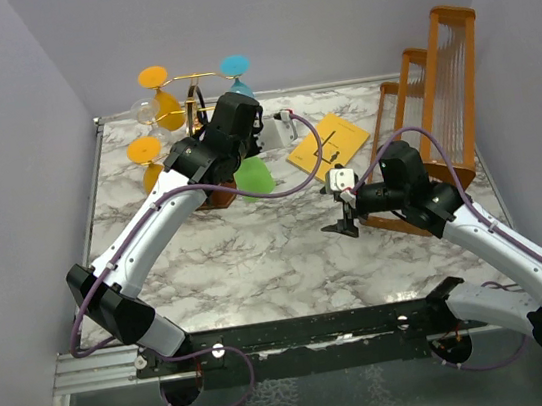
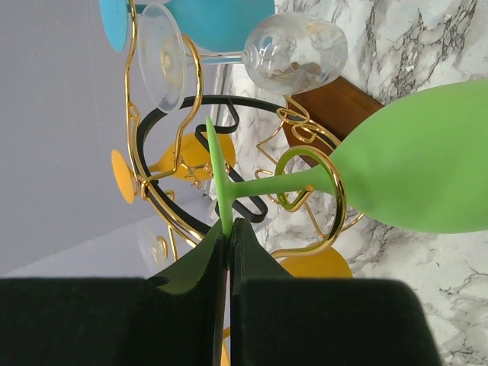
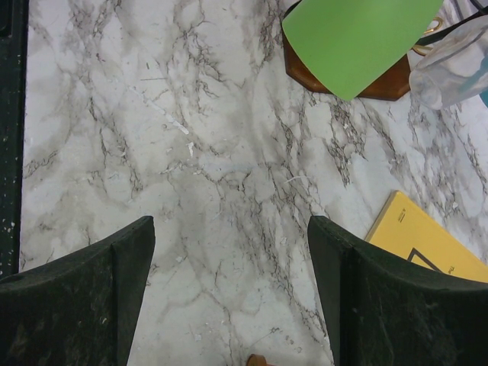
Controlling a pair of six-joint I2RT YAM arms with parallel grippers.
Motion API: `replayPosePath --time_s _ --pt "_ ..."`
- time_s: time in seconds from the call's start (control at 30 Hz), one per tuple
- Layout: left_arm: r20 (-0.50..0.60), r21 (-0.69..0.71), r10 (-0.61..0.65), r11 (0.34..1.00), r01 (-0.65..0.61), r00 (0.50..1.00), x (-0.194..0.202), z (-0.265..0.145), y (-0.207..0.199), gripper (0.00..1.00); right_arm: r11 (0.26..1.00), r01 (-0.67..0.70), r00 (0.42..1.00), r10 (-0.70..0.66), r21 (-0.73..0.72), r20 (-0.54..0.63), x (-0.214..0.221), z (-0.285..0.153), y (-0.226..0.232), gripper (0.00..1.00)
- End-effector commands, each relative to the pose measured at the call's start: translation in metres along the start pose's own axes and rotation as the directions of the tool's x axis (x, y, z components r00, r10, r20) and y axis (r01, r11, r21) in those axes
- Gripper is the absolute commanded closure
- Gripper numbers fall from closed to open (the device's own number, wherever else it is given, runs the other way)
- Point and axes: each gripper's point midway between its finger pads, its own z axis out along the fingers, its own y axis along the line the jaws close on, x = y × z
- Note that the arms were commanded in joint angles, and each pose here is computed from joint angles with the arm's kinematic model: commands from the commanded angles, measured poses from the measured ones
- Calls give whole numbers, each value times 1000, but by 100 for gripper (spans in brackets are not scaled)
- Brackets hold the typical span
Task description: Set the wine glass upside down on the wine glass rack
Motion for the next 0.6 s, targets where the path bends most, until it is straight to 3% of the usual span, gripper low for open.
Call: replayPosePath --time_s 0.0,0.57 --pt "-34 -49 -8 999 6 999 4 -1 9 96 1000 15 1000 -15 26 -4 2 0 -5 19" --pt "-9 51 -10 999 10 1000 5 -6 -11 83 1000 11 1000 -11 19 -13 7 3 -5 19"
